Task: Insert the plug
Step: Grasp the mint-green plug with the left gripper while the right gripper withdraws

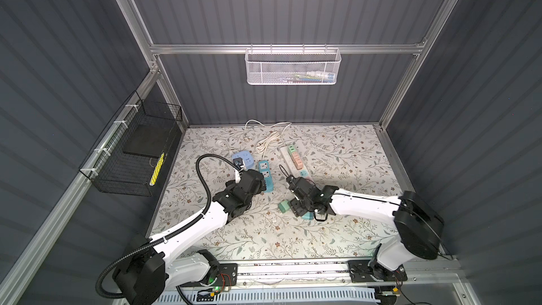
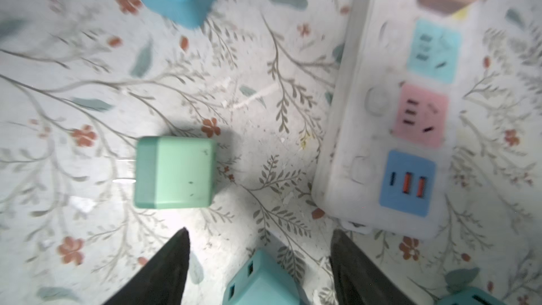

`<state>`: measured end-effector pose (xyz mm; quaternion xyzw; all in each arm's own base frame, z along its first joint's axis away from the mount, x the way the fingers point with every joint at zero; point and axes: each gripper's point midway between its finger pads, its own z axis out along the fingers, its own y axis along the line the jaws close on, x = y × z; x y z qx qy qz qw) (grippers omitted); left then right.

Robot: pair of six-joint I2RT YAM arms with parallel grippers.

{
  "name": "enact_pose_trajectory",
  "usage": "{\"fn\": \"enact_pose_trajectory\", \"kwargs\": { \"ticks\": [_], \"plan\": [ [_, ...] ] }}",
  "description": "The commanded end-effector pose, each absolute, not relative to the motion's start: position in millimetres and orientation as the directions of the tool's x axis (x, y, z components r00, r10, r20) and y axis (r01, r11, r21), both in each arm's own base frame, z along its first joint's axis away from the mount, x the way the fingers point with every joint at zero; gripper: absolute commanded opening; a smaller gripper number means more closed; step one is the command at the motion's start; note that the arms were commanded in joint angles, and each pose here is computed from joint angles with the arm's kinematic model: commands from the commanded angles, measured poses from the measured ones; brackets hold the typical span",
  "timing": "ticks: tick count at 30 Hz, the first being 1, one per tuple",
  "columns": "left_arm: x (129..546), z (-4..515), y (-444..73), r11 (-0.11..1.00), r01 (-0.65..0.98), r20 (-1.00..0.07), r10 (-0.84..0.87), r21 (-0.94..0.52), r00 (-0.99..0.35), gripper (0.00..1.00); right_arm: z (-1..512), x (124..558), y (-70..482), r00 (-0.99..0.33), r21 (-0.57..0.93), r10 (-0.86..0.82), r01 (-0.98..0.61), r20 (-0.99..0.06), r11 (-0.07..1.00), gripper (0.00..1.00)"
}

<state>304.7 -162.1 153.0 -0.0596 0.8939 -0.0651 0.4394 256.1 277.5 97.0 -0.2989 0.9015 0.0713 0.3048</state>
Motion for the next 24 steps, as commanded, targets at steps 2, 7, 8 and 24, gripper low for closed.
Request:
{"fn": "enact_pose_trajectory", "kwargs": {
  "ticks": [2,7,8,24],
  "plan": [
    [301.8,148.5,-203.3,0.968,0.176,-0.731,-0.014,-0.182,-0.682,0.96,158.5,297.8,251.4,-0.554,-0.017,-0.301,-0.458,-0.776,0.889,0.74],
    [291.3,128.6,-235.1,0.939,0.331,-0.610,0.212,-0.089,-0.764,0.89,183.9,333.1,214.0,-0.604,0.251,-0.008,-0.343,-0.797,0.905,0.70],
    [288.0,122.1,-242.2,0.929,0.364,-0.578,0.262,-0.065,-0.773,0.88,181.7,334.4,209.5,-0.611,0.264,0.004,-0.336,-0.792,0.904,0.69],
    [238.1,38.5,-284.4,0.663,0.743,-0.125,0.748,0.091,-0.652,0.72,156.2,329.6,180.3,-0.645,0.301,0.051,-0.284,-0.763,0.910,0.72]
  ]
}}
